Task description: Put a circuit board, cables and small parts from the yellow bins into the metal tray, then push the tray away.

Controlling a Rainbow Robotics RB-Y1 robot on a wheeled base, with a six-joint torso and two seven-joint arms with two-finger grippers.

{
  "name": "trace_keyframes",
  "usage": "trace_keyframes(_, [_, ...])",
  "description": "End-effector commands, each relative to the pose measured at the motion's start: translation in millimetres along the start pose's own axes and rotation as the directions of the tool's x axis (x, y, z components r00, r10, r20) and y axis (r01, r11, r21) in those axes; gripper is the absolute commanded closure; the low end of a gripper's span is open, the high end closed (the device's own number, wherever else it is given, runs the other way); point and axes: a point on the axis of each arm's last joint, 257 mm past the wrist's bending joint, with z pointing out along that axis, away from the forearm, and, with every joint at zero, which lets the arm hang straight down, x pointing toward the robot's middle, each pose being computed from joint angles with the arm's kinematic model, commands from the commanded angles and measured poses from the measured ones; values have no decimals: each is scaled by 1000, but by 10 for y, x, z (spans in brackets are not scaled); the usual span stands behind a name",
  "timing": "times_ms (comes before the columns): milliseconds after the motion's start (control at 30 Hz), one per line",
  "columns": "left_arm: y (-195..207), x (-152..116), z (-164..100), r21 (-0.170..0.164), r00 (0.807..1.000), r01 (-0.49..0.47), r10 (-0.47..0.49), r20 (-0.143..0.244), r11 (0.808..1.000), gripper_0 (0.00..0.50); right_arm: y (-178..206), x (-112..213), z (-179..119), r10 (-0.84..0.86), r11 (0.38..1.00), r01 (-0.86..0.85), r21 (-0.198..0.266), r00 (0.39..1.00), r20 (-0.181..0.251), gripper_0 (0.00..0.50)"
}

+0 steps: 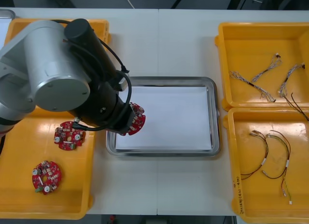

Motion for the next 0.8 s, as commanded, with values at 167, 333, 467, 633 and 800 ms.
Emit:
trace_keyframes(167, [-237,-158,301,-9,999,-23,24,41,1000,498,35,-41,-87,-46,998,46,37,999,5,500])
trace_keyframes(333, [-186,-99,417,-34,999,-30,30,22,999,499,4,-52,-88,-45,998,44,49,999,9,500])
trace_keyframes(467, [-147,-69,509,-52,999,-33,33,16,998,498,0,-58,-87,-40,998,39,51,999,11,500])
trace_keyframes(633, [-91,-78,626,-54,1000,-17,17,6,998,498,11,-57,-85,-40,998,39,51,999,13,500])
trace_keyframes(800, [-55,-92,748,-67,1000,-17,19,15,998,498,46,-41,-82,-47,998,46,42,999,11,500])
